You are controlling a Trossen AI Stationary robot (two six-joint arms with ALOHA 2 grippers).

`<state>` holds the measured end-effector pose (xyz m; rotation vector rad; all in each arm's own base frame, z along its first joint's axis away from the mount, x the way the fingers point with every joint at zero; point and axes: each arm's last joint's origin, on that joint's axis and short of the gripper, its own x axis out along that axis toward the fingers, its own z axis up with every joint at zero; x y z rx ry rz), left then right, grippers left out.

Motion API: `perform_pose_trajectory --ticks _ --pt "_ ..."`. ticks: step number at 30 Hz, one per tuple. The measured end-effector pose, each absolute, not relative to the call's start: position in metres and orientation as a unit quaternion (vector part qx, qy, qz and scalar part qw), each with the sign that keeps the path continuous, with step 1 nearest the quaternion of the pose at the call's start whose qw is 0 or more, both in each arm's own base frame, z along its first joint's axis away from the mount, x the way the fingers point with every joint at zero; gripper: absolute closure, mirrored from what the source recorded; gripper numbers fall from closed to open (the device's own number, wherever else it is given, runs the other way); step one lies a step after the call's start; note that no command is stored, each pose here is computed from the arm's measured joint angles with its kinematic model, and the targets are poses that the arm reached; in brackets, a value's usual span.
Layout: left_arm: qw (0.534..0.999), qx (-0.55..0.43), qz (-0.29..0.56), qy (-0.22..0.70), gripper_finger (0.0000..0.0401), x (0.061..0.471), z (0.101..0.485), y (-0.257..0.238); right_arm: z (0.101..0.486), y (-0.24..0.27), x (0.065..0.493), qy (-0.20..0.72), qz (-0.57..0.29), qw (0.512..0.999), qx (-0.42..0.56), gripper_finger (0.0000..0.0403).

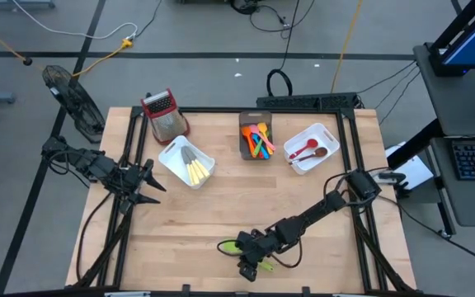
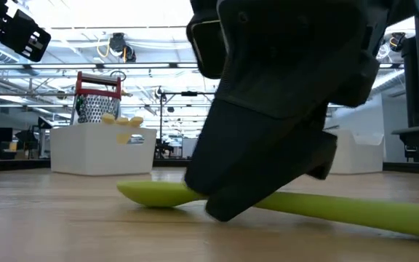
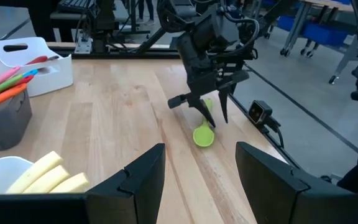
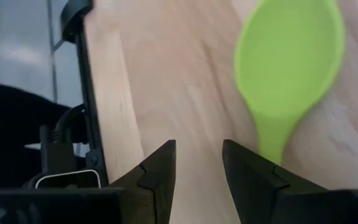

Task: Pick & Place Kitchen Items
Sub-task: Put the green serving spoon into the right white bin

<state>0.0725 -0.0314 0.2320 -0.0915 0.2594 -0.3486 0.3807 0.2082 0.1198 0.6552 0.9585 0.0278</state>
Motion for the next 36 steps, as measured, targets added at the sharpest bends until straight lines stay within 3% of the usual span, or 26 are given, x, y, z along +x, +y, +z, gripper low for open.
perform_pose_trajectory --ticks 5,19,30,36 --pt "0.975 -0.046 -0.173 0.13 0.0201 0.072 0.232 -0.031 0.124 0.211 0.387 0.437 0.068 0.833 0.333 0.0275" --pt "0.973 -0.078 -0.168 0.136 0.0201 0.072 0.232 -0.031 0.127 0.213 0.387 0.455 0.076 0.789 0.407 0.0275" --pt "0.973 -0.08 -0.168 0.136 0.0201 0.072 0.232 -0.031 0.154 0.218 0.403 0.348 0.166 0.79 0.476 0.0275" --pt "0.972 -0.088 -0.167 0.137 0.0201 0.072 0.232 -0.031 0.162 0.209 0.394 0.408 0.118 0.78 0.46 0.0286"
